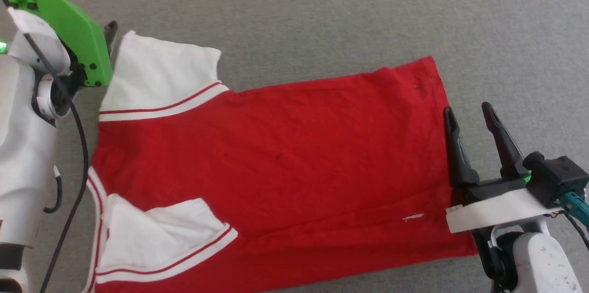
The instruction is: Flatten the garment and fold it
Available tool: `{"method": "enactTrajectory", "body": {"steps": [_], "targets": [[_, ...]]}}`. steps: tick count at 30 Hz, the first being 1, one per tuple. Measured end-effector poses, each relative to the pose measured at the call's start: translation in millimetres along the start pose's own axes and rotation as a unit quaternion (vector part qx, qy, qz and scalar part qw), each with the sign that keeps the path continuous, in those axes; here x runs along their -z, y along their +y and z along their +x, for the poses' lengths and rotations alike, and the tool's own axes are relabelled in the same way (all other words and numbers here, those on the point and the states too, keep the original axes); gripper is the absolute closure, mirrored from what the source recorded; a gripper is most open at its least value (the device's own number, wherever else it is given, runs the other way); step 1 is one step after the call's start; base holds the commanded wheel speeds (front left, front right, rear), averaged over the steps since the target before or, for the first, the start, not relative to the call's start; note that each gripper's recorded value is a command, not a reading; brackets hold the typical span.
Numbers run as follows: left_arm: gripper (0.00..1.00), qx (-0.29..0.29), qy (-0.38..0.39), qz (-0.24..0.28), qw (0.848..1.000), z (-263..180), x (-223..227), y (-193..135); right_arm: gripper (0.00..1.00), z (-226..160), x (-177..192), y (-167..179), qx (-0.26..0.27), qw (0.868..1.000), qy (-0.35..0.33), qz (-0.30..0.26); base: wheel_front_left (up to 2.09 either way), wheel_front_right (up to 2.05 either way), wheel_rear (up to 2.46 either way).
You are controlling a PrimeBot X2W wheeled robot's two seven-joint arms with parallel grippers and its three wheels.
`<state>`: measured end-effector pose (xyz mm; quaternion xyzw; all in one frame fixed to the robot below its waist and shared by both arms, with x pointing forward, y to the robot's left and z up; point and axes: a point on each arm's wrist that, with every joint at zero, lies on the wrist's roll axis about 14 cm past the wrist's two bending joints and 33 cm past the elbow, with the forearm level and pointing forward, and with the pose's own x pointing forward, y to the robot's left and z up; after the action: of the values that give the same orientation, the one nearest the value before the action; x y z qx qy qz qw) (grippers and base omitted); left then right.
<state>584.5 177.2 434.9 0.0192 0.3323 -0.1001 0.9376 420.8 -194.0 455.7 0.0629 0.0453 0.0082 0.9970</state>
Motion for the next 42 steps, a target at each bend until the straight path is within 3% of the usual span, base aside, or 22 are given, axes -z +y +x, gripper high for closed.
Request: {"method": "enactTrajectory", "body": {"steps": [7, 13, 15, 16, 24, 27, 29, 34, 41, 42], "targets": [[0.0, 0.0, 0.09, -0.01, 0.996, 28, 30, -10, 0.0, -5, 11, -16, 0.024, 1.0, 0.015, -0.002, 0.0, 0.0, 0.0], [0.0, -0.011, 0.141, 0.011, 0.99, 37, 47, -13, 0.0, -9, 19, -22, 0.033, 0.999, 0.028, -0.003, 0.0, 0.0, 0.0], [0.62, -0.009, 0.146, 0.017, 0.989, 38, 48, -14, 0.0, -7, 19, -20, 0.03, 0.999, 0.028, -0.004, 0.0, 0.0, 0.0], [1.0, -0.007, 0.147, 0.02, 0.989, 39, 48, -15, 0.0, -6, 19, -19, 0.028, 0.999, 0.028, -0.005, 0.0, 0.0, 0.0], [1.0, 0.007, 0.135, 0.026, 0.99, 36, 48, -22, 0.0, 32, -6, -9, 0.0, 0.999, 0.016, -0.046, 0.0, 0.0, 0.0], [1.0, 0.009, 0.131, 0.028, 0.991, 34, 47, -22, 0.0, 51, -9, -15, 0.005, 0.997, 0.042, -0.057, 0.0, 0.0, 0.0], [1.0, 0.009, 0.128, 0.029, 0.991, 33, 46, -21, 0.0, 63, 4, -20, 0.01, 0.993, 0.101, -0.064, 0.0, 0.0, 0.0], [1.0, 0.013, 0.123, 0.03, 0.992, 30, 48, -22, 0.0, 80, 36, -19, 0.009, 0.966, 0.248, -0.076, 0.0, 0.0, 0.0], [1.0, 0.02, 0.109, 0.029, 0.993, 31, 49, -21, 0.0, 81, 67, -15, 0.005, 0.919, 0.385, -0.085, 0.0, 0.0, 0.0], [1.0, 0.022, 0.104, 0.029, 0.994, 31, 48, -22, 0.06, 81, 69, -15, 0.006, 0.914, 0.396, -0.086, 0.0, 0.0, 0.0]]}}
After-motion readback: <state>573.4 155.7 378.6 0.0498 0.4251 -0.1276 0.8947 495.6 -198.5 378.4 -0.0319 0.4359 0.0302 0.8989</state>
